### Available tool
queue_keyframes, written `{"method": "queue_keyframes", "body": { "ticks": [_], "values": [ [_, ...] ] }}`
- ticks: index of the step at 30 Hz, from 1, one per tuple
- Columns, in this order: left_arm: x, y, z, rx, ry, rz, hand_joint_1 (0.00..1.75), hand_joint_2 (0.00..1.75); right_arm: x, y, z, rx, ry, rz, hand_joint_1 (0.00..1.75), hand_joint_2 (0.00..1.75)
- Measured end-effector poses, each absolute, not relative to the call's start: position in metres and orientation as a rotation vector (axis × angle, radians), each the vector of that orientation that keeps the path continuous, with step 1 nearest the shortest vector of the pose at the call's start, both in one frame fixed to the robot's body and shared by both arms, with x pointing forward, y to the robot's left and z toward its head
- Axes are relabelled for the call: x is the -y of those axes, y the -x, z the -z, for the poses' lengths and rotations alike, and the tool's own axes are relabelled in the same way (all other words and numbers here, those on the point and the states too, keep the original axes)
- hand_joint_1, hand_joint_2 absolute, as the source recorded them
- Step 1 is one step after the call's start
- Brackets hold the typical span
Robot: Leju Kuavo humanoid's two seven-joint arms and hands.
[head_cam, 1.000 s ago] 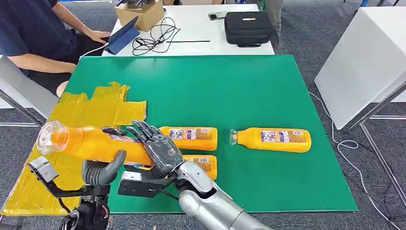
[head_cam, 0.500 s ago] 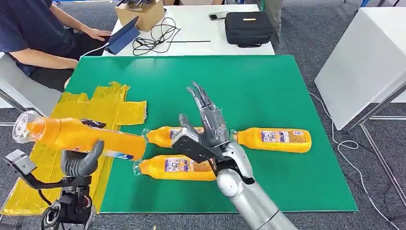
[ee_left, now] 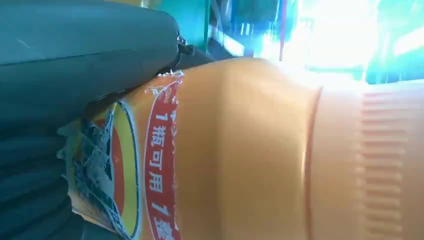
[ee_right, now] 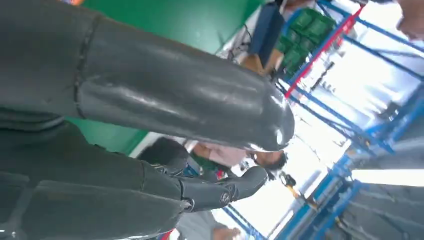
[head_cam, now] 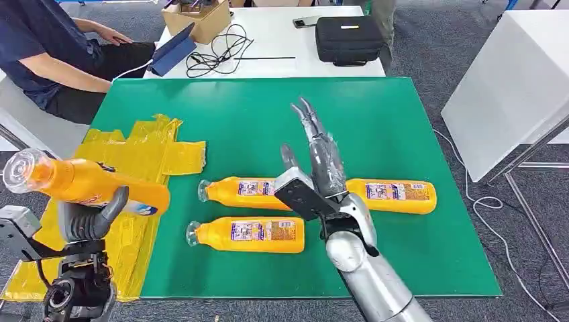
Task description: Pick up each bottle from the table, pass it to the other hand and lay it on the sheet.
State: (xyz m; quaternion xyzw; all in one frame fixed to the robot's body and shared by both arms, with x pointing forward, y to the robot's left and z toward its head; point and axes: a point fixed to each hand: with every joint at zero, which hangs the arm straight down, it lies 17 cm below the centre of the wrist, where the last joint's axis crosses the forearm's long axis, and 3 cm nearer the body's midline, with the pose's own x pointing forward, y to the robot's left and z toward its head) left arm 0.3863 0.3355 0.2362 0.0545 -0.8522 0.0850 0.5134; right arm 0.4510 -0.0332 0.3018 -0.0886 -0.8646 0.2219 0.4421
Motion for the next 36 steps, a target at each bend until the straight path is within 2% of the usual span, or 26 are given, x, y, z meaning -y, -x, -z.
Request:
{"method": "queue_keyframes", "body": {
  "ticks": [1, 3, 5, 7, 9, 20, 36],
  "values": [
    [-0.353, -0.386, -0.238, 2.056, -0.329, -0.171, 1.75, 1.75, 0.039, -0.451, -0.304, 2.152, 0.226, -0.542, 0.0, 0.0],
    [-0.384, -0.381, -0.257, 2.046, -0.907, -0.034, 1.75, 1.75, 0.048, -0.45, -0.303, 2.163, 0.216, -0.531, 0.0, 0.0],
    [-0.384, -0.379, -0.283, 2.027, -1.345, 0.169, 1.75, 1.75, 0.054, -0.45, -0.3, 2.166, 0.206, -0.523, 0.0, 0.0],
    [-0.37, -0.398, -0.281, 1.947, -1.531, 0.404, 1.75, 1.75, 0.057, -0.449, -0.301, 2.173, 0.209, -0.528, 0.0, 0.0],
    [-0.366, -0.411, -0.272, 1.869, -1.622, 0.525, 1.75, 1.75, 0.059, -0.449, -0.303, 2.177, 0.206, -0.527, 0.0, 0.0],
    [-0.371, -0.435, -0.247, 1.756, -1.671, 0.636, 1.75, 1.75, 0.069, -0.447, -0.301, 2.179, 0.22, -0.54, 0.0, 0.0],
    [-0.329, -0.485, -0.133, 1.523, -1.519, 0.969, 1.75, 1.75, 0.112, -0.424, -0.264, 2.162, 0.254, -0.564, 0.0, 0.0]
  ]
}}
